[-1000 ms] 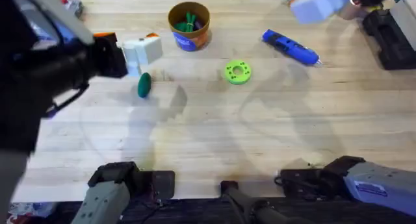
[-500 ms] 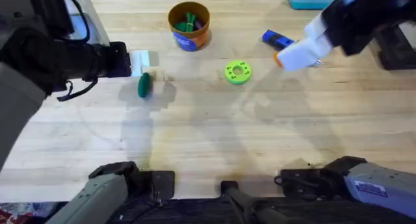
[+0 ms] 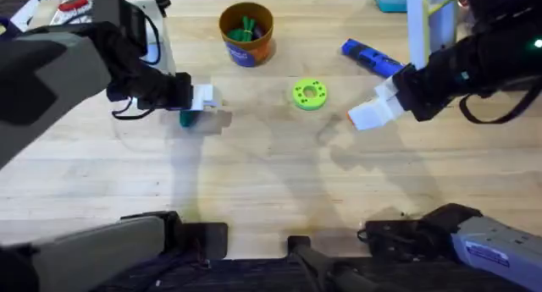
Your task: Pick up the gripper from the table and insert it into the empty holder that is missing its gripper. Then pick up a screw, insert it into the mounting hole, and use the screwdriver to tighten it. Finally, clean up the table by picking up the vegetable and placing it into the bucket.
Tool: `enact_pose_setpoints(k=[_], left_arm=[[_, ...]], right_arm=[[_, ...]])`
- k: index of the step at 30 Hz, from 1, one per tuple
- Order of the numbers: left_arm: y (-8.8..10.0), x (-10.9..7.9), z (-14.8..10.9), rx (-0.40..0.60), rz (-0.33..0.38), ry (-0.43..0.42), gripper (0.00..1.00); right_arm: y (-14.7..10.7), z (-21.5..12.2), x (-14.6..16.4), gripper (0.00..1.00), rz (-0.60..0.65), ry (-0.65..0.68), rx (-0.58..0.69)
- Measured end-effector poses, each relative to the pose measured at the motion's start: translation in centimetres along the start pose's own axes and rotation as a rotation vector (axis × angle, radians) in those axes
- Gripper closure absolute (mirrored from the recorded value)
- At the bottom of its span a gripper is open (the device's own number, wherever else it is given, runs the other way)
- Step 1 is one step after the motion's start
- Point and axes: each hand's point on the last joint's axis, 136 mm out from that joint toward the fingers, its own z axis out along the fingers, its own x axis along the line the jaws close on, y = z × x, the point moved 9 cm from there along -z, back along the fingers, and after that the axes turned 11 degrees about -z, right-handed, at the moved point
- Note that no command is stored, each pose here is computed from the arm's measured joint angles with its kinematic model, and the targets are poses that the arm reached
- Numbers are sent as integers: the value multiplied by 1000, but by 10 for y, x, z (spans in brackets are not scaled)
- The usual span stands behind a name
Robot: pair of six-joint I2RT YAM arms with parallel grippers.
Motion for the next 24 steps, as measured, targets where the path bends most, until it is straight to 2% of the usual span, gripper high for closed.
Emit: enact_pose_setpoints(k=[6,24], left_arm=[[-2,7,12,48,-9,60,13],[-2,7,12,48,-9,60,13]], right_arm=[[0,0,0,5,0,1,2],[0,0,0,5,0,1,2]])
